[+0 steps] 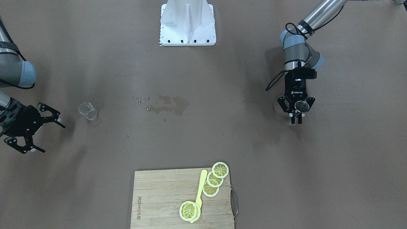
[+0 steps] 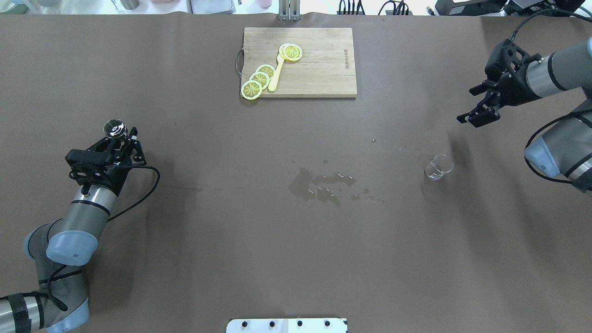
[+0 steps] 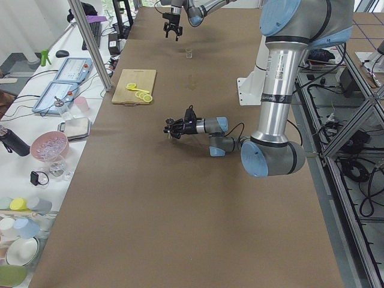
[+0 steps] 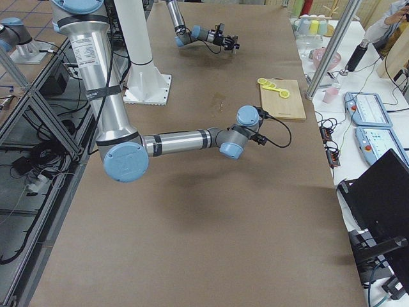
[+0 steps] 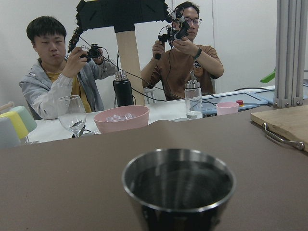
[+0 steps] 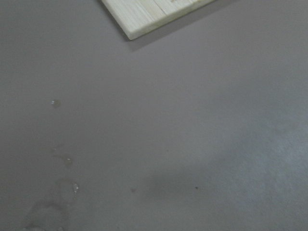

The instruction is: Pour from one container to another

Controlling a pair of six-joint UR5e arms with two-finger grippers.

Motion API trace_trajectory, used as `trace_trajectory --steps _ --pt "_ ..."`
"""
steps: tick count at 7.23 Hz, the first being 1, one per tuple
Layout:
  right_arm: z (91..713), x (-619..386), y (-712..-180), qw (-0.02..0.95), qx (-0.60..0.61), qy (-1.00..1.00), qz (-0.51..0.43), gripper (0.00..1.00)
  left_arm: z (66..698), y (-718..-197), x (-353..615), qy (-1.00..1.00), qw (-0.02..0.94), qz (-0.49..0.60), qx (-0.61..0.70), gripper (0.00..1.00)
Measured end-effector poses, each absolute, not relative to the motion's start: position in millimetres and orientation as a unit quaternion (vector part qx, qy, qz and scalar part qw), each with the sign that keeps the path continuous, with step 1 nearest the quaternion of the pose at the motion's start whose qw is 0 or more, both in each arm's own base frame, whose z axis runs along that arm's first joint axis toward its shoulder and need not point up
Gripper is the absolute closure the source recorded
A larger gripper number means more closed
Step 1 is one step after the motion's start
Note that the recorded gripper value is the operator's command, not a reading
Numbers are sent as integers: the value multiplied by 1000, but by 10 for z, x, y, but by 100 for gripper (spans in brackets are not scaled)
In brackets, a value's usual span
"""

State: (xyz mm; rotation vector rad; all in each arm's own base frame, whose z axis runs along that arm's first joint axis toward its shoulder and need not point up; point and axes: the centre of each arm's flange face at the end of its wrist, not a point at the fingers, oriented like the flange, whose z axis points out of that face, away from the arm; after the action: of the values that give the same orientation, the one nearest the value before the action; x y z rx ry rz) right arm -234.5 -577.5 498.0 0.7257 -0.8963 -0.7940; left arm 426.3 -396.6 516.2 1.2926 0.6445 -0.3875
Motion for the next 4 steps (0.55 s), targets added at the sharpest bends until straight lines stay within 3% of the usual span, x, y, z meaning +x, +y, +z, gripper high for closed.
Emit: trace_trajectory --steps 4 --pt "5435 -1776 -6077 865 176 -383 -271 0 5166 -3942 4337 284 737 -199 581 100"
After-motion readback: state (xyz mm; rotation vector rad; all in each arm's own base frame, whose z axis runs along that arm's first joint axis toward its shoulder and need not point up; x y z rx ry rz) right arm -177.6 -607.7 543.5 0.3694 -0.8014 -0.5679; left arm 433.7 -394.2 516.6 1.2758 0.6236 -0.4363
